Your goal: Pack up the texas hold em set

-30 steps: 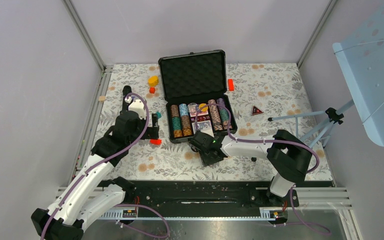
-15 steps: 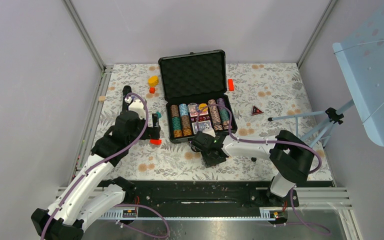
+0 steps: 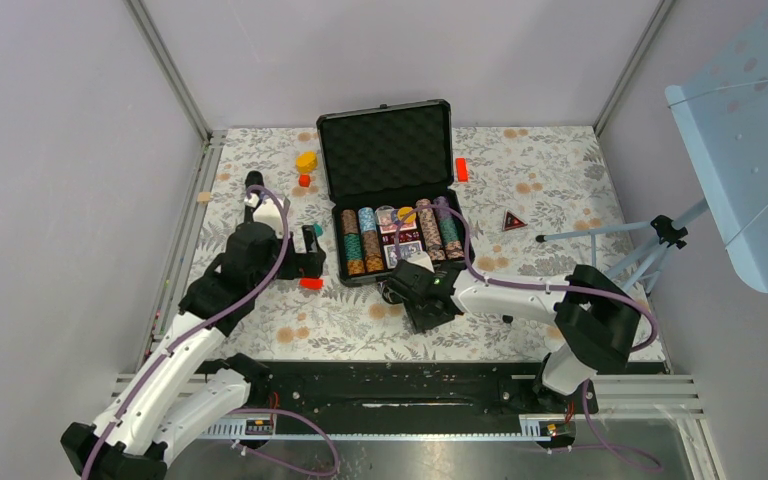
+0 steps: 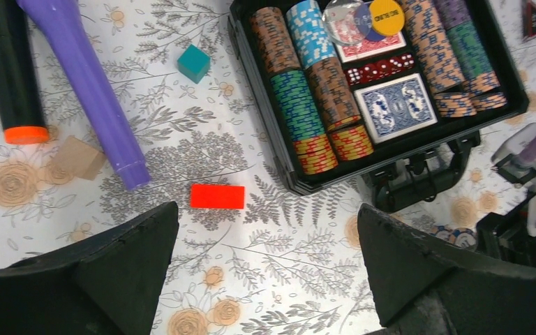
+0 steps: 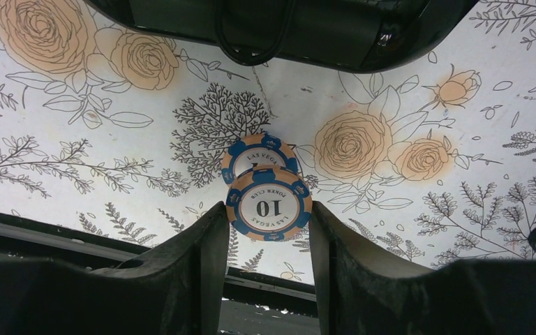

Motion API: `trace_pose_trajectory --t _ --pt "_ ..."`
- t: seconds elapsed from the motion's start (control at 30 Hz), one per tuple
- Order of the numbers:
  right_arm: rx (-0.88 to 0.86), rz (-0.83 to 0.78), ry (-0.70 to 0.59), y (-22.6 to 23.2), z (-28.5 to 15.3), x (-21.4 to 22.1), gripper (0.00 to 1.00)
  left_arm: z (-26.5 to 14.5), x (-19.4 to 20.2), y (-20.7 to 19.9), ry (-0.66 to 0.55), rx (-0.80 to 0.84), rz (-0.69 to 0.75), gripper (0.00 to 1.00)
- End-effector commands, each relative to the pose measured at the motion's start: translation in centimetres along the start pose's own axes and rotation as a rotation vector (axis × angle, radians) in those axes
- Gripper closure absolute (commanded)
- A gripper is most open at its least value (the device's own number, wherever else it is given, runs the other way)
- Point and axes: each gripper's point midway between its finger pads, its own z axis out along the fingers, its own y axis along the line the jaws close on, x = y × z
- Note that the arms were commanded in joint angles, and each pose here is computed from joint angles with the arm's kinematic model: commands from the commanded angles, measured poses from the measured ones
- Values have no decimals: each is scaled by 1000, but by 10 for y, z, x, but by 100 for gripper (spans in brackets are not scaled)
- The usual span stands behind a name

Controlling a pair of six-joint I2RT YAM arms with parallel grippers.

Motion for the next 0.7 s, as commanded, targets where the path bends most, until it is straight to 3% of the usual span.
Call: trace_pose_trajectory --t 0.0,0.67 --pt "-12 -10 -44 -3 -17 -13 100 -8 -28 -20 -93 94 -82 1" --pt "-2 -136 -176 -18 -47 -34 100 0 -25 -73 -64 370 -361 4"
